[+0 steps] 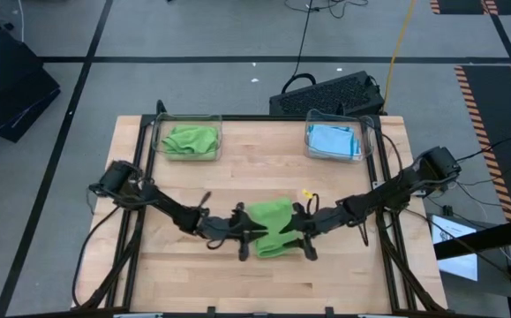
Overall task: Fold microfiber towels
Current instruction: Fold the green microfiber cloth
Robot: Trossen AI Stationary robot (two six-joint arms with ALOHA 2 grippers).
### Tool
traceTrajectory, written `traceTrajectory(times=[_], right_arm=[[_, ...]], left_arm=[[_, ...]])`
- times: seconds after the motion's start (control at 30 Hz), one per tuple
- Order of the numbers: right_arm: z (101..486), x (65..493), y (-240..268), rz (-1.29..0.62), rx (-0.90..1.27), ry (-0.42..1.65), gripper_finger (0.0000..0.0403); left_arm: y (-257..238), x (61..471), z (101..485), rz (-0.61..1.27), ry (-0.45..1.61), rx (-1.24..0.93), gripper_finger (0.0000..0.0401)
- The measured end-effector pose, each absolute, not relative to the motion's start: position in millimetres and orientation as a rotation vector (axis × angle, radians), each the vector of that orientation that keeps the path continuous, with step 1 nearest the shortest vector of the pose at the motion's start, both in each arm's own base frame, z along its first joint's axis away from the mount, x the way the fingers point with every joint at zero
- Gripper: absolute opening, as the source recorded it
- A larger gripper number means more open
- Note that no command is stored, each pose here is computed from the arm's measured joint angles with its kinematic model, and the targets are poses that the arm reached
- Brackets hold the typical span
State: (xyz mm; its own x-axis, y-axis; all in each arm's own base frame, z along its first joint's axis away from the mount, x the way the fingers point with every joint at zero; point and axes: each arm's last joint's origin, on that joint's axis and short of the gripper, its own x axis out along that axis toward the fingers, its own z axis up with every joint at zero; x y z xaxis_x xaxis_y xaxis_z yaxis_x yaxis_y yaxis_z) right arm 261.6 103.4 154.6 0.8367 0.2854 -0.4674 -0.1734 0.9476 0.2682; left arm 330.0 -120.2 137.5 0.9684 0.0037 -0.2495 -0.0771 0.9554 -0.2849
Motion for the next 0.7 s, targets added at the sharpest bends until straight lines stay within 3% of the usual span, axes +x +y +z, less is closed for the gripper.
traceTrajectory(times=[0.17,0.43,0.7], right_arm=[[141.4,257.8,101.7,0.248,0.227,0.472,0.0122],[107.0,260.3,111.9,0.252,0.193,0.566,0.0015],[77.6,263.3,114.7,0.198,0.18,0.633,0.0005]], left_arm=[[-130.2,356.5,114.3,0.064,0.372,-0.255,0.0077],[-129.8,353.4,92.3,0.062,0.585,-0.308,0.0076],[-131.4,349.5,118.2,-0.033,0.585,-0.273,0.0076]])
